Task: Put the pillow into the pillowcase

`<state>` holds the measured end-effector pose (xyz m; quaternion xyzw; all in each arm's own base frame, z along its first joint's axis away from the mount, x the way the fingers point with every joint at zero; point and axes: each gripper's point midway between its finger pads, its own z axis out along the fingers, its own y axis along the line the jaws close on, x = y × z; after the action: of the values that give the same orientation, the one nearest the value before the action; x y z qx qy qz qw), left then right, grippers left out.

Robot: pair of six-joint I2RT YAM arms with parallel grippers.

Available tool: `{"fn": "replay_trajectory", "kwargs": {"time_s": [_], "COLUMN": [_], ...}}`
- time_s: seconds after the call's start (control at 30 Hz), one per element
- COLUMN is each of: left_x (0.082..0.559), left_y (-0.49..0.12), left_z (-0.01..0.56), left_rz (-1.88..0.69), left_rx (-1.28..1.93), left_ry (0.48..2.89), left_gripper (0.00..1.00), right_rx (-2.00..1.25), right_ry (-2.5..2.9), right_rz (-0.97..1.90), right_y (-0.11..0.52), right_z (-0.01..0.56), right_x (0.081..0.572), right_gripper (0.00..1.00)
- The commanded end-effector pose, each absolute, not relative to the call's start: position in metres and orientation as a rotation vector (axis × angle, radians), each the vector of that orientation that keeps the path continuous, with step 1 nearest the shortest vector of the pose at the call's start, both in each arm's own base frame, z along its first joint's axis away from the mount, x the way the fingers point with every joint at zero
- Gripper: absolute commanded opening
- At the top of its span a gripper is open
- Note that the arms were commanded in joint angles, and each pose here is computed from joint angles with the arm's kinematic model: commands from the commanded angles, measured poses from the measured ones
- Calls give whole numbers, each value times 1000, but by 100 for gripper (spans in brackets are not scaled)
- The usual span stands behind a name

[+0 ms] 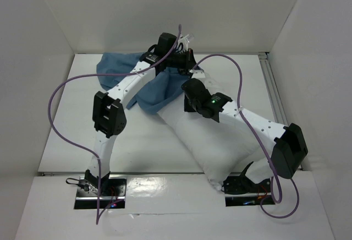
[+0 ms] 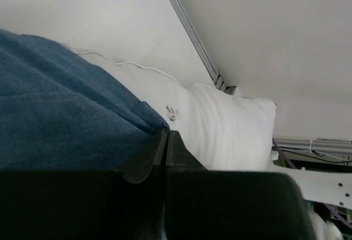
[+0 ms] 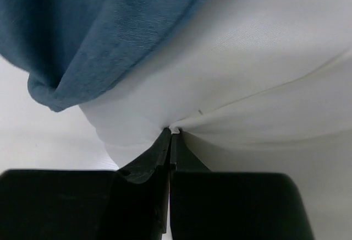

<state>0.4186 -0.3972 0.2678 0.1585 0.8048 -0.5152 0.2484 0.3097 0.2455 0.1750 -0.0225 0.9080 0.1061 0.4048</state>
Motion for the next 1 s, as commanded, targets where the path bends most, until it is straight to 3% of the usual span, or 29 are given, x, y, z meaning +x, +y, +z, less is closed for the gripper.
{"fn": "replay_trajectory", "kwargs": {"time_s": [0.0,0.1,0.13,0.2,0.27,0.33,0.37,0.43,0.57,0.77,0.8,0.97], "left_x": [397,399,401,393,392,390,389,388,384,337,323,292], "left_y": [-417,-399,-392,-375,-361,-336,-328,-308,-239,-177,-170,-169], "left_z": [257,277,280,312,325,358,366,366,361,246,207,142], "left_rz": [-1467,-1295,-1231,-1145,-1052,-948,-908,-827,-576,-377,-355,-355], "left_rx": [503,527,517,556,541,504,498,465,285,108,93,5], "left_ry": [2283,2250,2242,2163,2136,2054,2031,2033,2050,2268,2344,2350], "left_gripper": [14,58,82,100,100,100,100,100,100,99,99,93], "right_rx": [-5,-4,-5,-12,-27,-53,-65,-105,-187,-296,-294,-253], "right_ry": [2222,2202,2205,2216,2222,2241,2235,2220,2215,2238,2253,2281], "right_rz": [348,297,294,242,231,193,191,219,223,57,27,-49], "right_y": [257,246,243,229,225,219,219,226,237,251,253,240], "right_z": [187,190,191,186,191,194,200,215,235,229,221,200], "right_x": [318,318,316,321,323,324,324,327,328,311,308,297], "right_gripper": [0,0,0,0,0,45,60,82,91,97,98,99]}}
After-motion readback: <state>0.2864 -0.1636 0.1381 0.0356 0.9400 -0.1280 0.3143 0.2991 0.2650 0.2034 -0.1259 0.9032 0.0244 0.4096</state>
